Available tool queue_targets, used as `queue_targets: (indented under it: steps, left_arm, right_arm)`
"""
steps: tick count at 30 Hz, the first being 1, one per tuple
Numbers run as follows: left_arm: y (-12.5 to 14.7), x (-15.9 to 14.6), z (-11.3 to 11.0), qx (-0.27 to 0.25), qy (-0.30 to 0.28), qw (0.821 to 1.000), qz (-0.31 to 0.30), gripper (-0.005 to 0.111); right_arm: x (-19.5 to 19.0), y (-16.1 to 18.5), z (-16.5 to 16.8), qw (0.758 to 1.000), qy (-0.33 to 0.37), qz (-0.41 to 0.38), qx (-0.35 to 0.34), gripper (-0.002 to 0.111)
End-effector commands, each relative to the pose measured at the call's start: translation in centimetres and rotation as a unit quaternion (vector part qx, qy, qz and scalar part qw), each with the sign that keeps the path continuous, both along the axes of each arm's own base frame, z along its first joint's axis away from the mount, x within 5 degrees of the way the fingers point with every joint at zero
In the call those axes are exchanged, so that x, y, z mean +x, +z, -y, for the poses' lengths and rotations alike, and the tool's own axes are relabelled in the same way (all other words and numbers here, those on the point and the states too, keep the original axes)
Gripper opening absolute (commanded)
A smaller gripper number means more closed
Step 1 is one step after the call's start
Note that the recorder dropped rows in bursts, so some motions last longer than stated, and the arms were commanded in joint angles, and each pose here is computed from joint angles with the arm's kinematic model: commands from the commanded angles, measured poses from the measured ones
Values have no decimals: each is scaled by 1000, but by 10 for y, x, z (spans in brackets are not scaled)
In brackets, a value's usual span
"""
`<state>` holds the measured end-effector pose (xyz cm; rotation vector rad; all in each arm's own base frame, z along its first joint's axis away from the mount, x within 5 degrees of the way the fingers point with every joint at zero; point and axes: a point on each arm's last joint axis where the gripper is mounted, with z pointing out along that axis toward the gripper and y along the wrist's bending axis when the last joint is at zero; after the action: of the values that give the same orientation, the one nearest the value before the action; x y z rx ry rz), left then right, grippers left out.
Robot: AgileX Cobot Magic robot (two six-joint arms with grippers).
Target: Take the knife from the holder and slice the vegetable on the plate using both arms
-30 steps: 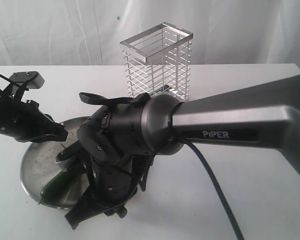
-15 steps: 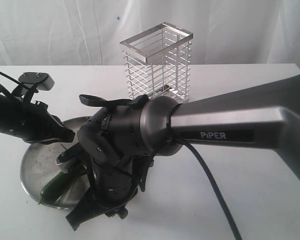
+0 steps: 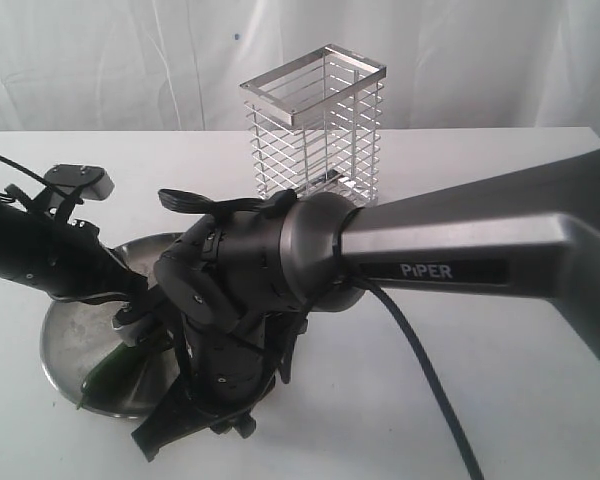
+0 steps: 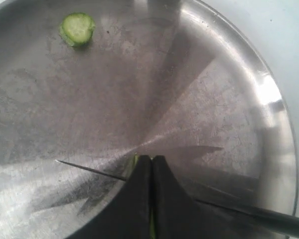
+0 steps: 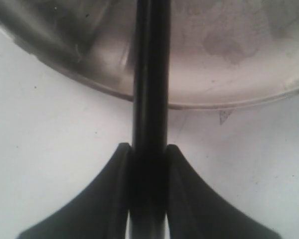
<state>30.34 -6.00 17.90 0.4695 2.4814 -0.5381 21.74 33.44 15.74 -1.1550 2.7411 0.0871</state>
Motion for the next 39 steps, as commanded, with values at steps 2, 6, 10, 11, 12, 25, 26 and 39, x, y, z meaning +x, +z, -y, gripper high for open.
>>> queue_targets:
  steps: [2, 6, 10, 11, 12, 25, 26, 39]
  left_arm:
    - [10, -4, 0, 15, -21, 999, 19, 0]
    - [24, -8, -2, 41, -34, 997, 51, 0]
    - [31, -12, -3, 49, -44, 996, 62, 0]
    - [30, -13, -3, 52, -47, 996, 60, 0]
    - [27, -13, -4, 55, -49, 996, 55, 0]
    - [4, -11, -4, 45, -28, 998, 19, 0]
    - [3, -11, -4, 43, -22, 999, 19, 0]
    - [-55, 8, 12, 96, -23, 995, -15, 0]
  right_arm:
    - [3, 2, 1, 1000, 2, 1, 2, 0]
    - [3, 2, 1, 1000, 2, 1, 2, 0]
    - [3, 2, 1, 1000, 2, 1, 2, 0]
    - [3, 2, 1, 1000, 2, 1, 2, 0]
    - [3, 2, 1, 1000, 2, 1, 1, 0]
    - [3, 2, 1, 1000, 2, 1, 2, 0]
    - [3, 2, 1, 1000, 2, 1, 2, 0]
    - [3, 2, 1, 1000, 3, 1, 0, 0]
